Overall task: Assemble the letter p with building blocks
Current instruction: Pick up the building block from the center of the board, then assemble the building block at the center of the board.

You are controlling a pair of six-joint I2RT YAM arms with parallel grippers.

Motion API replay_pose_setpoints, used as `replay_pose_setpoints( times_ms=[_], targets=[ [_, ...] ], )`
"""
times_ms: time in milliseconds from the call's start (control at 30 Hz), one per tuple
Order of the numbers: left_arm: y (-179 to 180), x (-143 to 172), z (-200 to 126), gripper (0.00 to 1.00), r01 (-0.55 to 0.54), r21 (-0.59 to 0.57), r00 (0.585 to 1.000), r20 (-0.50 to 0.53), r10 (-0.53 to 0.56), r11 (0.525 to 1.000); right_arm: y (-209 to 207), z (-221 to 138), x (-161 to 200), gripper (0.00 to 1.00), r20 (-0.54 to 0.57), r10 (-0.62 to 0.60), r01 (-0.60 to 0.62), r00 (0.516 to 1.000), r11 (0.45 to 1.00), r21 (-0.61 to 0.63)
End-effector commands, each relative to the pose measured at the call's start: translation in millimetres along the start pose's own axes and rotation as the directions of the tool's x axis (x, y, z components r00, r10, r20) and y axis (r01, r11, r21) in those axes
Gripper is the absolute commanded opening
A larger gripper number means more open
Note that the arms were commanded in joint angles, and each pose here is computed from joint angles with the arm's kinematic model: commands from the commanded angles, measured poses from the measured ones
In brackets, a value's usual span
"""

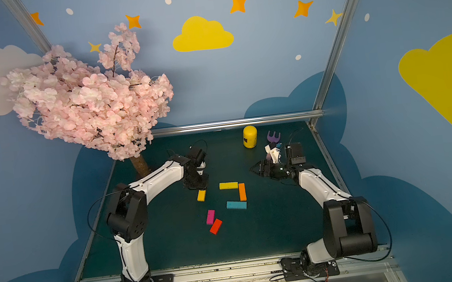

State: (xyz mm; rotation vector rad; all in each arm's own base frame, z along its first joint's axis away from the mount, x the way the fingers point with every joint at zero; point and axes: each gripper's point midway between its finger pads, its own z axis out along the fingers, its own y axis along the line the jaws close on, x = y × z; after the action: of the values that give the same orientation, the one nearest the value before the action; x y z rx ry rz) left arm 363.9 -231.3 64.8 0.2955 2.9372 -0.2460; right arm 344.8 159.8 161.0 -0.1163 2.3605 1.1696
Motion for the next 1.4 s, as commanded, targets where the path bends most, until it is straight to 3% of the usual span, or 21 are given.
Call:
replay_pose_setpoints(
  times_ms=[0, 333, 1367],
  targets=[
    [-20.2, 4.8, -0.3, 0.16, 0.012, 0.051, 1.0, -0.012, -0.011, 0.999, 1.5, -6.5, 1.5, 0.85, 0.004, -0.009, 0.009, 1.0, 1.0, 0.013],
    [-51.5, 11.4, 12.6, 0.17, 0.006, 0.09, 1.0, -0.028, -0.003, 0.996, 1.6, -8.2, 5.0, 0.84, -0.003, -0.002, 0.002, 1.0, 1.0, 0.007],
    [-57.5, 35.2, 55.2, 0.16, 0.065, 0.056, 0.995, -0.08, -0.061, 0.996, 2.1, -9.0, 13.8, 0.85, -0.023, -0.004, 0.003, 1.0, 1.0, -0.02]
  ],
)
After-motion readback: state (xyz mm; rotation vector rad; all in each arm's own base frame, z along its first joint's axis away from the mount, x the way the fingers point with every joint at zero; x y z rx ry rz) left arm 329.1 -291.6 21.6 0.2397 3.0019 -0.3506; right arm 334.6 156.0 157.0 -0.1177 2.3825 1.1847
